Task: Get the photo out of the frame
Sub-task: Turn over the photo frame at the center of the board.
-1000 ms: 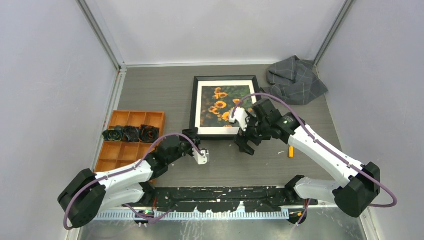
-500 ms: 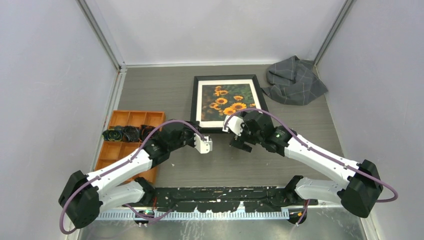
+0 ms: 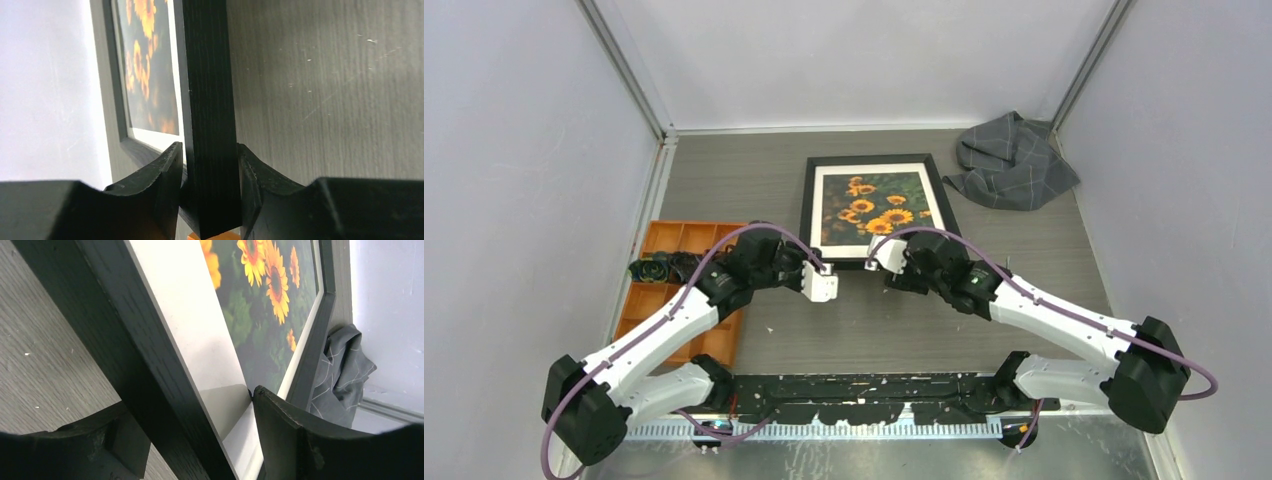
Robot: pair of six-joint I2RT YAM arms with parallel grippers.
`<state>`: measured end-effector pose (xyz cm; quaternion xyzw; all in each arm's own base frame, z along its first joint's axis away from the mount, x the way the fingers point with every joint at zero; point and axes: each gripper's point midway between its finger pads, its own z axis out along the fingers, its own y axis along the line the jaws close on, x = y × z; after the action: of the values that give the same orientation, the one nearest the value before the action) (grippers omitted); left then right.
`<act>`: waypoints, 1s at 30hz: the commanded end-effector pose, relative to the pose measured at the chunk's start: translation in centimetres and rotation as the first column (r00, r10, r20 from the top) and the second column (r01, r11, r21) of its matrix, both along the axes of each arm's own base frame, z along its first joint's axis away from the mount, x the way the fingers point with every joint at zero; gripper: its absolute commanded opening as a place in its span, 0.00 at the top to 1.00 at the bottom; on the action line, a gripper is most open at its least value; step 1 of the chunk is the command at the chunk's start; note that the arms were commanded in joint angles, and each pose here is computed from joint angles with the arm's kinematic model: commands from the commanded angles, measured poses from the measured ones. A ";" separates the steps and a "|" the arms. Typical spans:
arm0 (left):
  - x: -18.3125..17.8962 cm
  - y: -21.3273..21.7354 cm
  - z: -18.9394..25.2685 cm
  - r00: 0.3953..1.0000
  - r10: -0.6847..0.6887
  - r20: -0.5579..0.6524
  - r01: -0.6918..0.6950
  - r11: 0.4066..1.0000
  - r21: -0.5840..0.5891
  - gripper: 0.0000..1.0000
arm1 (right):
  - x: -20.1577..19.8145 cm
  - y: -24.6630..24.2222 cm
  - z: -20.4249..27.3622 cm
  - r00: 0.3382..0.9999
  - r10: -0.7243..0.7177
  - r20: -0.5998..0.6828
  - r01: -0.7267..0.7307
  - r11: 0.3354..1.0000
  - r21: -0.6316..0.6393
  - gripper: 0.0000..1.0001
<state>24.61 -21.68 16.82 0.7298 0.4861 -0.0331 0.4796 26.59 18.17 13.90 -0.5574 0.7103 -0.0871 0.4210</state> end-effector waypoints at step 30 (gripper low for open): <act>-1.4 0.9 1.7 0.976 0.038 -0.213 -0.074 0.984 -0.163 0.64 | 1.3 2.7 1.1 0.934 0.127 0.335 -0.024 0.955 -0.297 0.95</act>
<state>22.28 -20.37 15.28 0.7206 0.5245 -0.1208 0.4370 27.38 19.42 13.14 -0.6433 0.5760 -0.2896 0.4129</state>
